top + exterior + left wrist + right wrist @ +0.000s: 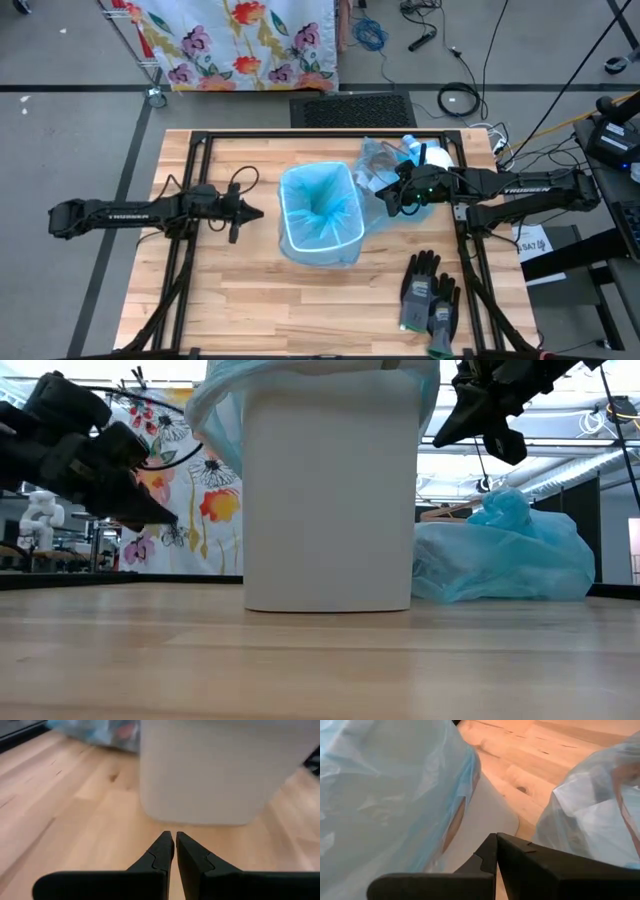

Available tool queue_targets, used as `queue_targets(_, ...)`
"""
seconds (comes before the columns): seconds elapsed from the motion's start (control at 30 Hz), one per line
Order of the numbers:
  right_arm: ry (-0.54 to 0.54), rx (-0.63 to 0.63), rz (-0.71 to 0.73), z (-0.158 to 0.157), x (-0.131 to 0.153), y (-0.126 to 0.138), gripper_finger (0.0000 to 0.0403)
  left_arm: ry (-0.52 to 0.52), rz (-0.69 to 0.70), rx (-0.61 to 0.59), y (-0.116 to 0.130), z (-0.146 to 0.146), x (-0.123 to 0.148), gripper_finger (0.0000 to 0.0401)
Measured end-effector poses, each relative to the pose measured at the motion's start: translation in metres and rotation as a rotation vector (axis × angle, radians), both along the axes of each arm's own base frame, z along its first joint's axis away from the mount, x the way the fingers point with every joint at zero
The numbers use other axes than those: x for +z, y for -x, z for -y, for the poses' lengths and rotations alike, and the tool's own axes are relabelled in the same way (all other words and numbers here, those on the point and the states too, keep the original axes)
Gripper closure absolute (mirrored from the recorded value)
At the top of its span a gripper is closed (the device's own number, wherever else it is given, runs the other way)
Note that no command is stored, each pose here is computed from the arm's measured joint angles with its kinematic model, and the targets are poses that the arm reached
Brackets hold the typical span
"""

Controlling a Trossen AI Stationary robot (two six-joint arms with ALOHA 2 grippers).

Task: Place trash/remove bag and relplace
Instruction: Return to Home Position

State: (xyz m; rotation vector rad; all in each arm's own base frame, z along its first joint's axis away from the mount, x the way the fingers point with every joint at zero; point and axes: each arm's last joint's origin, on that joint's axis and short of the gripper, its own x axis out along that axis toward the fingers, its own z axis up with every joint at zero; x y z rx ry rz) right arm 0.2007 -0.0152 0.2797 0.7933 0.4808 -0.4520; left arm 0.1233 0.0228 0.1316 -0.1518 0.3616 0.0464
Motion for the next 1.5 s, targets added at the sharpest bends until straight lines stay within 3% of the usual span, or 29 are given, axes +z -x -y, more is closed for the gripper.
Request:
queue_targets(0.27,-0.004,-0.004,0.0,0.0,0.0,0.0,0.0403,0.073,0.095,-0.145,0.004,0.001,0.009,0.0373)
queue_targets(0.5,-0.018,-0.014,-0.016,0.0,-0.002,0.001,0.0403,0.072,0.137,-0.083,0.014,-0.004,0.014,0.0373)
queue_targets(0.73,-0.019,-0.014,-0.02,0.0,-0.002,0.001,0.0403,-0.047,0.25,0.001,0.022,-0.011,0.025,0.0373)
queue_targets(1.1,-0.019,-0.014,-0.028,0.0,-0.003,0.002,0.0403,-0.086,0.24,0.163,0.028,-0.025,0.025,0.0373)
queue_targets(1.27,-0.019,-0.014,-0.044,0.0,-0.004,0.003,0.0403,-0.098,0.153,0.208,0.038,-0.026,0.036,0.0373)
queue_targets(1.5,-0.021,-0.014,-0.078,0.0,-0.006,0.005,0.0403,-0.184,0.229,0.237,0.05,-0.021,0.052,0.0373)
